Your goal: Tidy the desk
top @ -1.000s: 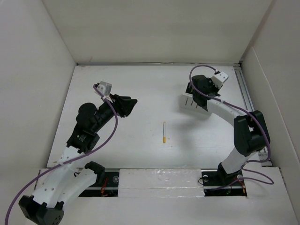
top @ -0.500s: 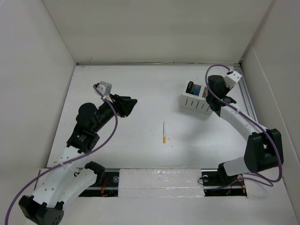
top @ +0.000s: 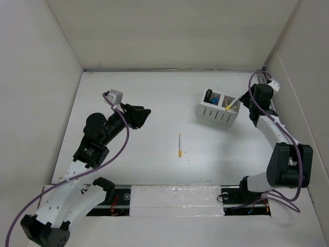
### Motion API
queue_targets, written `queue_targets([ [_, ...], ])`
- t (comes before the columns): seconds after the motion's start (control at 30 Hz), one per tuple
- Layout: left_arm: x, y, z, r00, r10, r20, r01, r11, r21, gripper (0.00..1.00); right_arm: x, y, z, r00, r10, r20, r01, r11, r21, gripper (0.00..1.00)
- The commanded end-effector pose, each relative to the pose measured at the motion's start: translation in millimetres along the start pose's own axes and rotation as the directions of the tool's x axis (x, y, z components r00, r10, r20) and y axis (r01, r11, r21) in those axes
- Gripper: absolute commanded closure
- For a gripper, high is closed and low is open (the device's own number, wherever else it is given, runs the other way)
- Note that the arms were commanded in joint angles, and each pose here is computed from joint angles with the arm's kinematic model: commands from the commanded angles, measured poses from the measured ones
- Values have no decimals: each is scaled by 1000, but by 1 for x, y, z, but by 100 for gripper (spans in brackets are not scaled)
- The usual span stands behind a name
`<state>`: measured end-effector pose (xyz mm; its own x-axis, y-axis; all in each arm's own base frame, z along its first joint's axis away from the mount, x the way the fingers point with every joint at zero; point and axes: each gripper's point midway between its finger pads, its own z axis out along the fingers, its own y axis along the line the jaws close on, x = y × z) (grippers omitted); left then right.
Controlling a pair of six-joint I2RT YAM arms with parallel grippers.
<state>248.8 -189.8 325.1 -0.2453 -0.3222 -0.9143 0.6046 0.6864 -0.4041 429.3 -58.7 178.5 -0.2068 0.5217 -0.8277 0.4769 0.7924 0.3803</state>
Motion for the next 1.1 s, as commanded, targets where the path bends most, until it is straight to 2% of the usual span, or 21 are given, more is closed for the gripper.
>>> queue_targets([
  [0.0, -11, -10, 1, 999, 4, 41, -6, 999, 44, 61, -15, 34, 2, 1000, -19, -15, 16, 980, -196, 48],
  [0.17, -12, -11, 1, 999, 2, 44, -4, 999, 47, 61, -8, 31, 6, 999, -21, -30, 15, 982, -186, 50],
  [0.27, -9, -11, 3, 999, 0, 32, -2, 999, 52, 61, -11, 35, 6, 999, -28, -31, 21, 980, -200, 57],
  [0.3, -9, -11, 2, 999, -1, 33, 0, 999, 54, 61, -11, 35, 5, 999, -29, -31, 22, 979, -200, 66],
  [0.37, -11, -11, 1, 999, 1, 39, -3, 999, 51, 61, -12, 34, 4, 999, -27, -29, 21, 980, -196, 72],
  [0.47, -9, -9, 4, 999, -1, 34, -1, 999, 45, 61, -17, 28, -1, 1000, -21, -6, 20, 986, -168, 78],
  [0.6, -9, -10, 4, 999, -2, 33, 0, 999, 50, 61, -23, 25, -11, 999, -8, 37, 14, 988, -157, 79],
  [0.73, -8, -9, 5, 1000, -2, 26, 1, 999, 49, 61, -27, 31, -14, 998, -8, 63, 19, 984, -175, 78],
  [0.8, -8, -10, 4, 1000, -1, 28, 0, 999, 50, 61, -24, 36, -11, 998, -12, 54, 22, 983, -183, 74],
  [0.87, -11, -10, 3, 999, 3, 37, -5, 999, 45, 61, -23, 38, -8, 998, -14, 53, 23, 985, -173, 68],
  [0.9, -10, -8, 4, 999, 2, 35, -3, 999, 39, 61, -21, 36, -4, 998, -18, 53, 27, 986, -162, 59],
  [0.93, -9, -8, 4, 1000, 1, 30, -2, 999, 40, 61, -22, 36, -1, 998, -20, 53, 28, 987, -159, 55],
  [1.0, -9, -9, 4, 1000, 1, 28, -3, 999, 46, 61, -24, 39, 4, 998, -34, 54, 42, 986, -159, 49],
  [1.07, -11, -10, 2, 999, 4, 41, -6, 999, 47, 62, -14, 38, 14, 999, -50, 21, 52, 987, -152, 48],
])
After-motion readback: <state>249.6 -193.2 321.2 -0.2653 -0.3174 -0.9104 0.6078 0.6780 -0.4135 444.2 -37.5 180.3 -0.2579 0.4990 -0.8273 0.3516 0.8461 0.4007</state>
